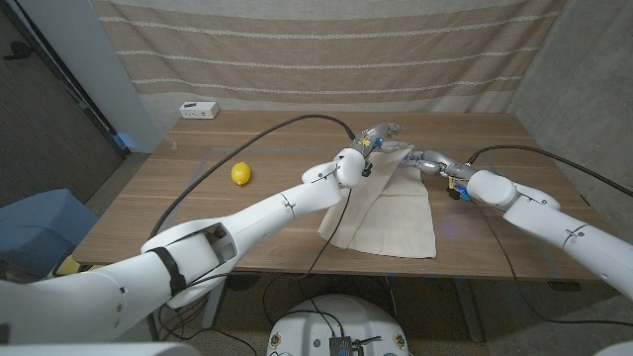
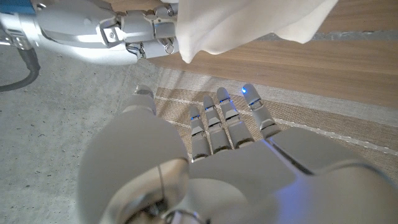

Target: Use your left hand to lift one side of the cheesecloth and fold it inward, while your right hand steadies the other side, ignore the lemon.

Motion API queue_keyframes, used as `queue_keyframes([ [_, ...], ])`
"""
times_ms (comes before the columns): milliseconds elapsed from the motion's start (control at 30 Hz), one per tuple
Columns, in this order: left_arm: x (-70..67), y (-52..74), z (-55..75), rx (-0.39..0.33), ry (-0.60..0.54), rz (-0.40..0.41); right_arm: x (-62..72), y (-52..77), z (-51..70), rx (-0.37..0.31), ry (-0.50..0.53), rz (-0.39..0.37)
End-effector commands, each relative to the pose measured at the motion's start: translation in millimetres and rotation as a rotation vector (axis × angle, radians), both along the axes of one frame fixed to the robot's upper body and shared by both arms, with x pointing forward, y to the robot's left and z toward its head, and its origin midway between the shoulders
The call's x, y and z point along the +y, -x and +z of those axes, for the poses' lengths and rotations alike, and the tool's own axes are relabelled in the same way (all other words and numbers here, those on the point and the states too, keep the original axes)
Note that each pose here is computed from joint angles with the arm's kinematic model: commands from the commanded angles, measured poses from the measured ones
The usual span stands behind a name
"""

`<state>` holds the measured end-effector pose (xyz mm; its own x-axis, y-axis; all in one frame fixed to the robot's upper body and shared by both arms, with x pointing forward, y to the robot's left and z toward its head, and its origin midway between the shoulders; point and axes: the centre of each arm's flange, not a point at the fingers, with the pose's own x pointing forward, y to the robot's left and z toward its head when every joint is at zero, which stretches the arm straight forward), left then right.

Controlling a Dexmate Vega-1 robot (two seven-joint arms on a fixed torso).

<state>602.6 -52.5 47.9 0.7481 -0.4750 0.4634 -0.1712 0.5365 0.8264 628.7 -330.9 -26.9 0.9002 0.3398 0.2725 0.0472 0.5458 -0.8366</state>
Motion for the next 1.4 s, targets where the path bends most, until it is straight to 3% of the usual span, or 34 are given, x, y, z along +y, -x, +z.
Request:
queue_keyframes([
  [33, 46.1, 49.4, -2.3, -0.040, -0.010, 0.126, 2.5, 22.0, 18.8, -0.127, -0.046, -0.032],
  [233, 66.1, 64.2, -8.3, -0.030, -0.023, 0.205, 3.1, 30.3, 22.0, -0.143, -0.052, -0.051],
  [633, 86.2, 96.4, -20.8, 0.023, -0.124, 0.307, -1.4, 48.0, 27.0, -0.226, -0.058, -0.134],
  [767, 89.5, 115.6, -22.9, -0.015, -0.170, 0.315, 0.2, 50.4, 23.4, -0.223, -0.055, -0.129],
  [900, 92.1, 124.7, -23.7, -0.035, -0.178, 0.315, 4.1, 51.4, 21.0, -0.220, -0.053, -0.120],
  [1233, 96.1, 138.8, -30.5, -0.071, -0.265, 0.313, 12.6, 51.0, 13.9, -0.195, -0.045, -0.108],
  [1400, 100.4, 135.7, -28.5, -0.103, -0.272, 0.347, 16.8, 48.7, 10.9, -0.182, -0.043, -0.099],
])
